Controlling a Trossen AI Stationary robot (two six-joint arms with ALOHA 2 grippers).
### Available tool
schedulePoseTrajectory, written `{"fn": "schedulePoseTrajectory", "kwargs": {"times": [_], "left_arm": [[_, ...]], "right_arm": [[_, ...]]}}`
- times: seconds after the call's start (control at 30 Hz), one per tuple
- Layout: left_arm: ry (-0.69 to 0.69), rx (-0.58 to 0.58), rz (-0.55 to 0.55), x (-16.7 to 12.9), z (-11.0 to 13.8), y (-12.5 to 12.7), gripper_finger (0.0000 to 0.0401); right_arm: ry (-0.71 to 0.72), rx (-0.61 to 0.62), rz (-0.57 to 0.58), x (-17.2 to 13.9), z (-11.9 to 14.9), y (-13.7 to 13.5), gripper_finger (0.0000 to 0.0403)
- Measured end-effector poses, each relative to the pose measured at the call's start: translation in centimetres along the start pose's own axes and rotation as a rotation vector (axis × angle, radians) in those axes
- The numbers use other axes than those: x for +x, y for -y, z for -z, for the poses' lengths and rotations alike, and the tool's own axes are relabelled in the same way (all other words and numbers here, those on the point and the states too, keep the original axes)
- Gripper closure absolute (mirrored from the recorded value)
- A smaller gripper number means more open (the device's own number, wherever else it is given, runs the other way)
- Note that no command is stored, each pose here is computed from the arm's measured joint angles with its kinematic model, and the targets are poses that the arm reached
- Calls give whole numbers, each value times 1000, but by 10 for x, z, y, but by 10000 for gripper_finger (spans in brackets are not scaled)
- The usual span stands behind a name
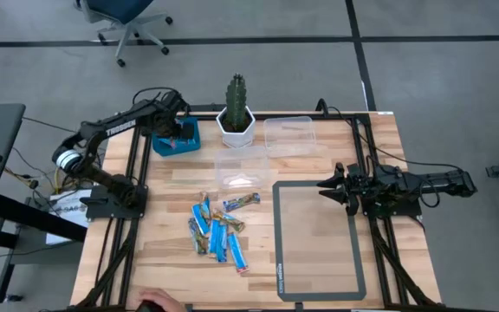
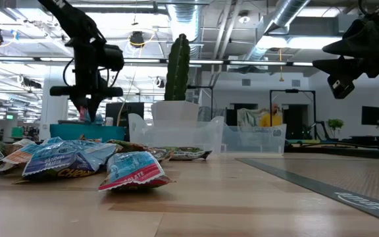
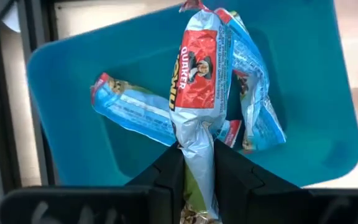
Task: Pick and place Granola Bars by type
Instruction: Put the red granola bar into the blue bin
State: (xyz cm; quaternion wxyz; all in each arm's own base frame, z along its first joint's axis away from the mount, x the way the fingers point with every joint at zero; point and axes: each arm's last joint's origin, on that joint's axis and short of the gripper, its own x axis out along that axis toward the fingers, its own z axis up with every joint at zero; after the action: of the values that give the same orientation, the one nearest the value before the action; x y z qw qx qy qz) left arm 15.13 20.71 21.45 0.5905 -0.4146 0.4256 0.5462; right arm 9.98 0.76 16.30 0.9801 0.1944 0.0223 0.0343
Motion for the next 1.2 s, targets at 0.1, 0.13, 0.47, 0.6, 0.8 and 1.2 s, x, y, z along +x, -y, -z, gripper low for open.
{"fn": "schedulePoseTrajectory", "kwargs": {"times": [0.1, 0.13, 0.47, 0.6, 0.8, 1.2], "left_arm": [[21, -1, -7, 2, -2, 1, 334], [31, -4, -10, 2, -3, 0, 331], [34, 12, -10, 2, -5, -2, 266], [25, 16, 13, 1, -4, -1, 255], [94, 83, 91, -25, 7, 6, 253], [108, 633, 557, -102, 87, 42, 253]], "right_arm": [[0, 0, 0, 0, 0, 0, 261], [0, 0, 0, 0, 0, 0, 261], [0, 0, 0, 0, 0, 0, 261], [0, 0, 0, 0, 0, 0, 260], [0, 0, 0, 0, 0, 0, 260], [0, 0, 0, 0, 0, 0, 260]]}}
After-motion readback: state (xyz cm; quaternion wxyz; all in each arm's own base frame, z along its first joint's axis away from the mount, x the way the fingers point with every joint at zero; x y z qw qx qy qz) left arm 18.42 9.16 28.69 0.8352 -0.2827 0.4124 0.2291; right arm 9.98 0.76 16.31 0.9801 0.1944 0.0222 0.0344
